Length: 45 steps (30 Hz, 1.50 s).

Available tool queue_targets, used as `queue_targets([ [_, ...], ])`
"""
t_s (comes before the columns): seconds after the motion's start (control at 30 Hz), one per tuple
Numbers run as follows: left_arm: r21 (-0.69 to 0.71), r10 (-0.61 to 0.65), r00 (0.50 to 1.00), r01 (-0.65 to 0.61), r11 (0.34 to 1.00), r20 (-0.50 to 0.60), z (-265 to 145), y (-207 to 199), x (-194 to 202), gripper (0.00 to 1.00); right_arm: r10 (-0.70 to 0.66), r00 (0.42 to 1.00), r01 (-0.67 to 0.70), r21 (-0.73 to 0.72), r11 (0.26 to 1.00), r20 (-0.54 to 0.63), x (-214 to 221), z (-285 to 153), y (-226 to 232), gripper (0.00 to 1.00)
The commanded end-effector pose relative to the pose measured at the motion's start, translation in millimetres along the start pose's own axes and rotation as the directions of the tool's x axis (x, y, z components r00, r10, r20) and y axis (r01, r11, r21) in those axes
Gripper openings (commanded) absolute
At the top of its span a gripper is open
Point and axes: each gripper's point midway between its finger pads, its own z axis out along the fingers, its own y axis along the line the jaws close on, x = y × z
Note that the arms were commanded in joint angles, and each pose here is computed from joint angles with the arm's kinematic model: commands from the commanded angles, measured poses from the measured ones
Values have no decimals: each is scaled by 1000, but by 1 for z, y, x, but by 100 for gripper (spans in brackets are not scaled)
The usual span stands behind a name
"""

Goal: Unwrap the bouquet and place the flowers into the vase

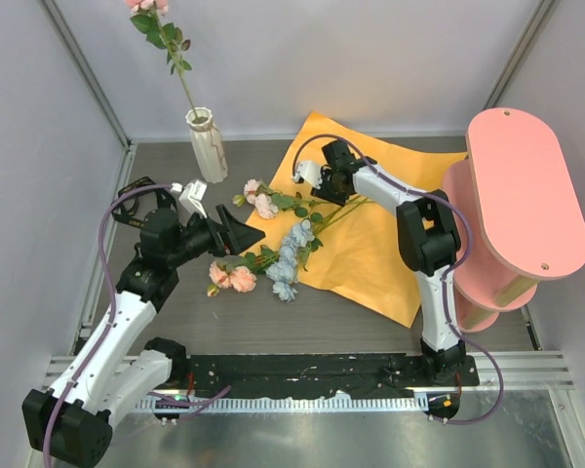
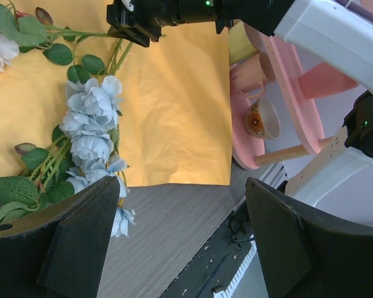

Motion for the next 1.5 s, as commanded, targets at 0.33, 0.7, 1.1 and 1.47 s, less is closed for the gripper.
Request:
queue_targets([
  [0.33,26,20,1000,-19,999,-21,0,-8,8,86,-123,992,123,1,992,22,-7,-14,-3,41],
  [0.7,21,21,1000,-21,1000,-17,2,-8,4,86,-95,992,87,86,992,87,-18,-33,-9,52],
  [1.1,24,22,999,-21,999,-26,2,-9,6,87,-137,989,137,16,990,51,-14,2,1,45],
  [1.47,55,-17,999,19,998,-31,1,-19,3,87,-244,967,240,64,969,70,-58,-6,-10,1],
])
